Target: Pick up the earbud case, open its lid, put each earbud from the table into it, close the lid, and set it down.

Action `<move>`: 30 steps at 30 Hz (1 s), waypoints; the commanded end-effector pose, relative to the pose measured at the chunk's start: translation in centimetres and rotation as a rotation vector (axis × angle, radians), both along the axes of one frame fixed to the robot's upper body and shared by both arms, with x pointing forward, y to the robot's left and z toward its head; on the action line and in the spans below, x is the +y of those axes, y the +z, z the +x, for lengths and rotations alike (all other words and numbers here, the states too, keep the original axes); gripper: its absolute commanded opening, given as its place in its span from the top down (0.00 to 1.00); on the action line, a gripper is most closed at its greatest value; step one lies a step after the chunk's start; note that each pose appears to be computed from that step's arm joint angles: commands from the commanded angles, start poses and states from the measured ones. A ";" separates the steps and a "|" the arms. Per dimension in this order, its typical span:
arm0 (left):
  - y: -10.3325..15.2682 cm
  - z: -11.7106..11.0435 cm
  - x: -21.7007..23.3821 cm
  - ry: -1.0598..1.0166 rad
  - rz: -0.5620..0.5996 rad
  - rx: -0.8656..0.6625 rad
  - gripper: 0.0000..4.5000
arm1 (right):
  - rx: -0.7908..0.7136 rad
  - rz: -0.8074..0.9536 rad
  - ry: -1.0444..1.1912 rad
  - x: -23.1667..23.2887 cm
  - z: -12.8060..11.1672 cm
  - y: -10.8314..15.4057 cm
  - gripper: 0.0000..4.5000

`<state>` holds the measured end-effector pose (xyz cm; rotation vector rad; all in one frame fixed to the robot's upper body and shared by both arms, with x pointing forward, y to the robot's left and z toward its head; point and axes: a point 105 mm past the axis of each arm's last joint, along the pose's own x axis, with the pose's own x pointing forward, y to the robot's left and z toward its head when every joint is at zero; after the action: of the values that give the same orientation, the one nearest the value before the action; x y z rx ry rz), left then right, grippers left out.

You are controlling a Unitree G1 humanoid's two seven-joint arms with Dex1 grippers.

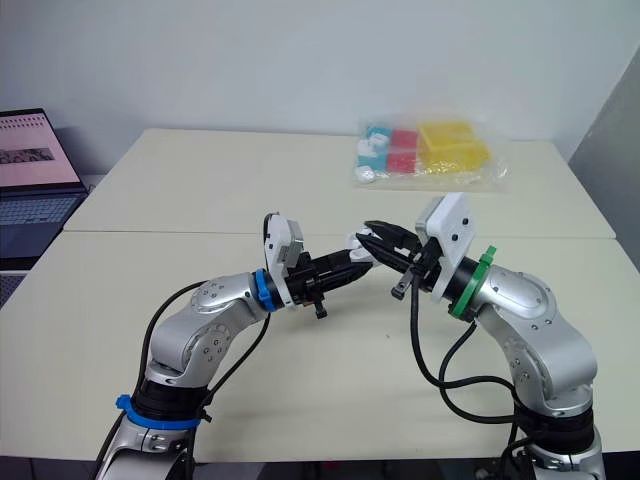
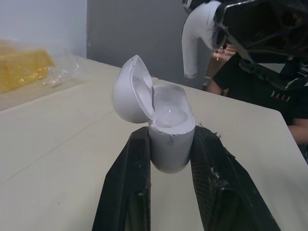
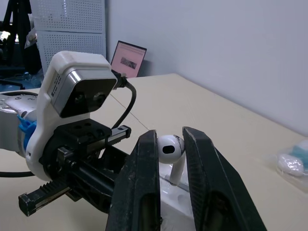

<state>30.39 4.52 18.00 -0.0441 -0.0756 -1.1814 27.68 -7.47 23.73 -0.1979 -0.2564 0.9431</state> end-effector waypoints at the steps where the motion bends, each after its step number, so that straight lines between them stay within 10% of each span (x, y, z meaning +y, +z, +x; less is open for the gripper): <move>1: 1.7 -0.7 -0.2 -0.025 -0.030 -0.061 0.83 | -0.062 0.013 -0.027 -0.1 0.0 1.0 0.92; 28: 1.8 -1.1 -0.1 -0.041 -0.010 -0.080 0.83 | 0.008 -0.086 -0.039 -0.7 -0.2 -3.1 0.92; 30: 1.7 -1.1 -0.1 -0.044 -0.007 -0.082 0.83 | 0.020 -0.064 -0.032 -0.6 -0.3 -2.8 0.75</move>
<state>29.88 4.62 17.81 -0.0269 -0.0625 -1.2049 27.99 -8.43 20.66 -0.2745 -0.2023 0.8933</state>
